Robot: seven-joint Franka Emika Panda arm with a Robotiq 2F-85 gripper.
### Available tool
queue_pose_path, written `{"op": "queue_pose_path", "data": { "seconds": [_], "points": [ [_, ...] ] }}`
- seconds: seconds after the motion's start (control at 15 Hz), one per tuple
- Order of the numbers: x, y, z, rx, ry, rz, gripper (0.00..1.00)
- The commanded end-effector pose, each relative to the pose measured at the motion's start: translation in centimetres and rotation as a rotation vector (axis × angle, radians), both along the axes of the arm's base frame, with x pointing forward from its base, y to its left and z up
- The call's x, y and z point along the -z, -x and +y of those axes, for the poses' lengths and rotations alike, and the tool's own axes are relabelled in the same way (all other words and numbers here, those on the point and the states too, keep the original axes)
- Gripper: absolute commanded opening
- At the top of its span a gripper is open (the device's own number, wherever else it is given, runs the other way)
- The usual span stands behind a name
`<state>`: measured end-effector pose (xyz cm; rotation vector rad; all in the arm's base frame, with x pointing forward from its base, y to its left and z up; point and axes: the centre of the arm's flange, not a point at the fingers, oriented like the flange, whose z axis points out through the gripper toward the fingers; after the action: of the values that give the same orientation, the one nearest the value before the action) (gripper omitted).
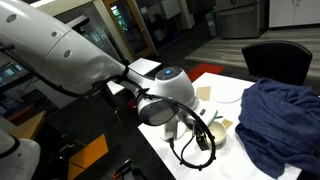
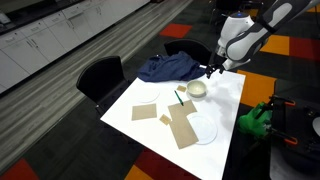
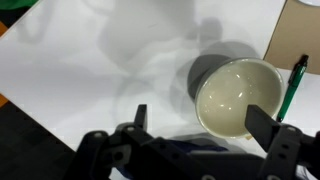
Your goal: Move the bowl to the right
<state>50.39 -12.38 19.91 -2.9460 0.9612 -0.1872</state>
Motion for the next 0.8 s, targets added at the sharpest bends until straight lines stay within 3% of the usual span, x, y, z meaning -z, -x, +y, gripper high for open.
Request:
{"op": "queue_pose_path", "data": {
  "seconds": [0.0,0.33,0.73],
  "points": [
    [0.2,0.0,0.0,0.000,0.000,0.004,1.00],
    [0.2,-0.3,0.0,0.019,-0.008,-0.008,1.00],
    [4.2,-2.3,1.0,0.075,-0.061,-0.020,1.00]
  ]
}}
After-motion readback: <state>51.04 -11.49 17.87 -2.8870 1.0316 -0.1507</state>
